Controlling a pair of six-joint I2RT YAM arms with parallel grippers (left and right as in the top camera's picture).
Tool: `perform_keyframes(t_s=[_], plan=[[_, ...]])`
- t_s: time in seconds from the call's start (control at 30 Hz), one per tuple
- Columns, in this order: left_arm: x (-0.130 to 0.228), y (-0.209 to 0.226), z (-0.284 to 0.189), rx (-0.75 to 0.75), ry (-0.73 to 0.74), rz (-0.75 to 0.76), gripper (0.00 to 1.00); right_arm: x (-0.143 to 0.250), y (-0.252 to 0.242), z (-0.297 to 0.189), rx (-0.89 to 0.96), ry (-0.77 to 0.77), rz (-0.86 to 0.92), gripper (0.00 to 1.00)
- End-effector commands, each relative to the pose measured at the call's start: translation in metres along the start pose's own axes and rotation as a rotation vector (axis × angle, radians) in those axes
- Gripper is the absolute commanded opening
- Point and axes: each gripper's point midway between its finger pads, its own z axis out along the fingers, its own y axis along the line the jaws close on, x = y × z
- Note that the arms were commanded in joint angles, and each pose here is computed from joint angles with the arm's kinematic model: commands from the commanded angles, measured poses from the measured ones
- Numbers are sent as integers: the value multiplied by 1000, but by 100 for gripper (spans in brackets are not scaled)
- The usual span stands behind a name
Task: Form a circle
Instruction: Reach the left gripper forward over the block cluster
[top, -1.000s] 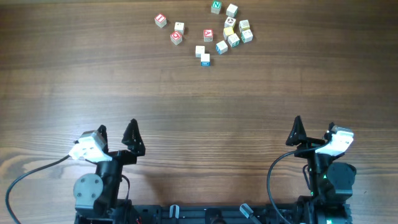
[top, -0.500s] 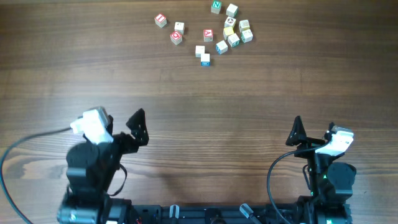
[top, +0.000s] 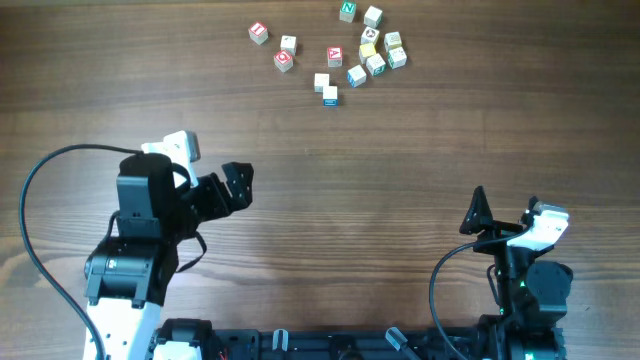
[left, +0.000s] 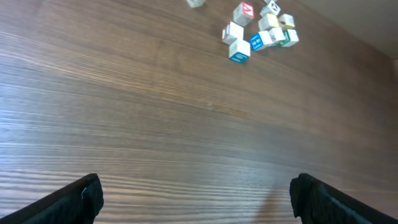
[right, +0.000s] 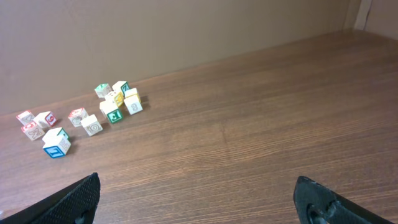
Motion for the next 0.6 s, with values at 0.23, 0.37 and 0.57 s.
perform_keyframes(t_s=[0.23, 0.37, 0.57], plan=[[-45, -22, 13, 10, 67, -5, 100, -5, -2, -1, 11, -16, 6, 100], [-64, -28, 24, 4, 78, -9, 100, -5, -2, -1, 12, -16, 6, 100], [-83, -29, 49, -7, 104, -16, 100, -5, -2, -1, 11, -16, 6, 100]])
